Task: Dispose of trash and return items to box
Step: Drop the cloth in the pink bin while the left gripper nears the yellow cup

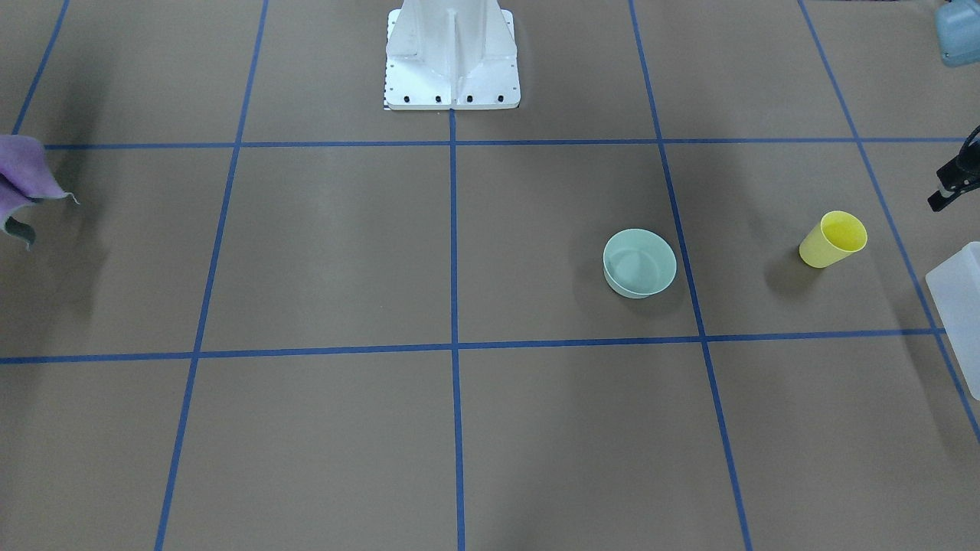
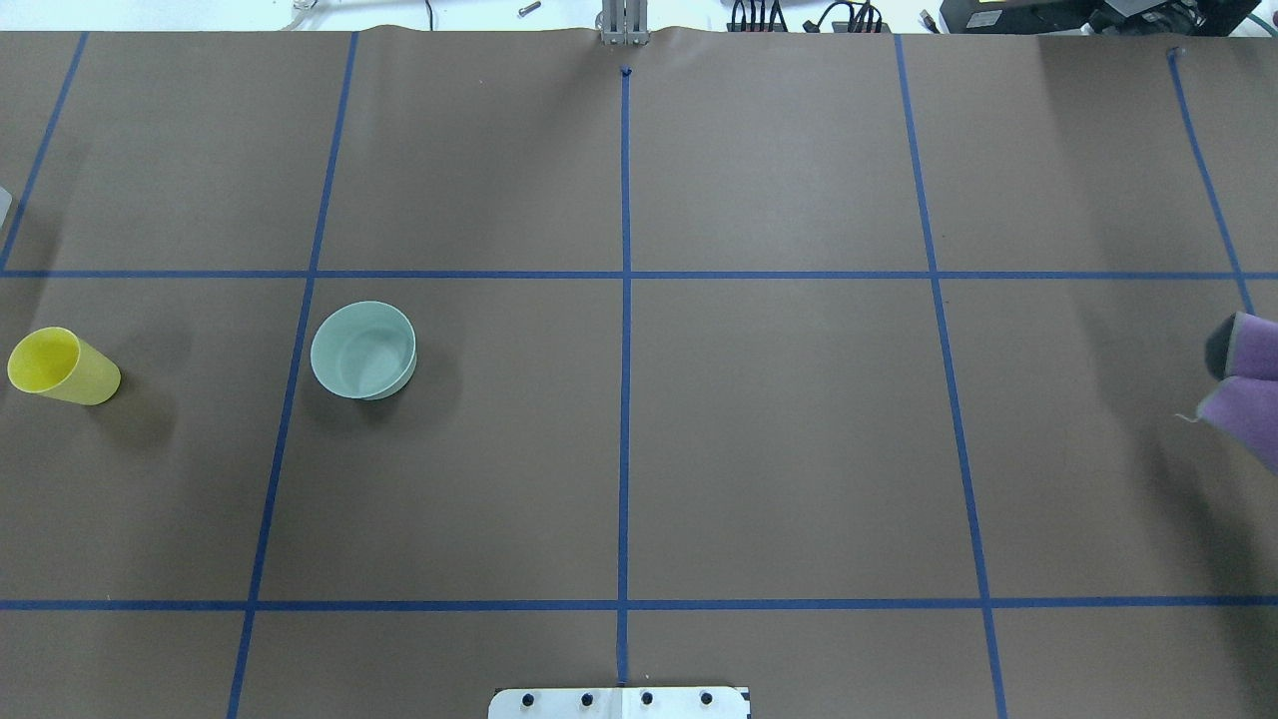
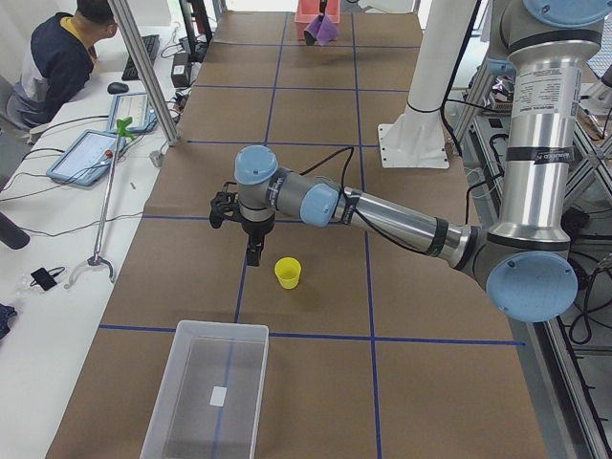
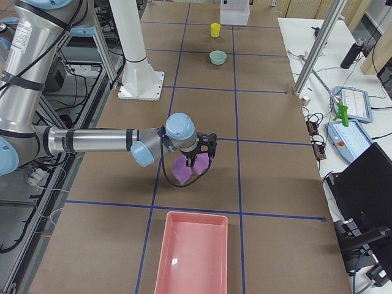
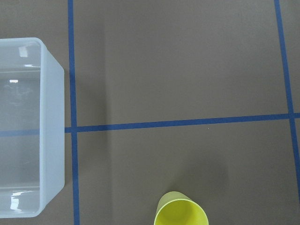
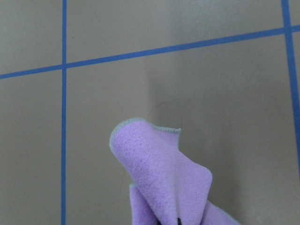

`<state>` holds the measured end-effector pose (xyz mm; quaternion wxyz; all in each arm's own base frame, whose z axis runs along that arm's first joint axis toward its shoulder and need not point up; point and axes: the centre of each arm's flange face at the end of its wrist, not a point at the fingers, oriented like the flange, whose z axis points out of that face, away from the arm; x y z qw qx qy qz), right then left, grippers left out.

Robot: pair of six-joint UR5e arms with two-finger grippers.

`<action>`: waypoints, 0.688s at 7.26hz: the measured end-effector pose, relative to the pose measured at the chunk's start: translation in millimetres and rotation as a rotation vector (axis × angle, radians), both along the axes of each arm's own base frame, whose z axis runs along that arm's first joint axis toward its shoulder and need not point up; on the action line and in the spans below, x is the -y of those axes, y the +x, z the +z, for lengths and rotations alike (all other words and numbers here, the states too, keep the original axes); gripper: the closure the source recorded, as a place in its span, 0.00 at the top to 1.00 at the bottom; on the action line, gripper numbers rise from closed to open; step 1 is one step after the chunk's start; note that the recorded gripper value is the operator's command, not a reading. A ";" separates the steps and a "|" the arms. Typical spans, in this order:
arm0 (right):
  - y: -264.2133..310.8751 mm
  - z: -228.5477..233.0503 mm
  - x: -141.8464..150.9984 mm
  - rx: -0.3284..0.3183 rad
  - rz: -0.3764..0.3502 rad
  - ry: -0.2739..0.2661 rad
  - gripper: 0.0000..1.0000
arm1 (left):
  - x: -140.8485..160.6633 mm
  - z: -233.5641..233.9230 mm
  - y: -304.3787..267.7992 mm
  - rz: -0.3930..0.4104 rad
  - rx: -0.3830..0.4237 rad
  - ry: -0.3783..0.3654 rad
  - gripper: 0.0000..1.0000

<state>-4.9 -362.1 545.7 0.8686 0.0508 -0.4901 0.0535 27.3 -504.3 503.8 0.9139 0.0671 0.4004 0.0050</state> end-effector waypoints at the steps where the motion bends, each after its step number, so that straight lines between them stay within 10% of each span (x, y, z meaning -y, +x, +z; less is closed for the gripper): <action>1: 31.2 2.7 7.2 -0.066 -0.013 0.041 0.00 | 0.9 4.0 0.2 0.001 0.001 -0.005 0.98; 5: 180.9 88.4 47.7 -0.320 -0.241 0.130 0.00 | -0.5 23.2 1.3 0.001 -0.003 0.005 0.98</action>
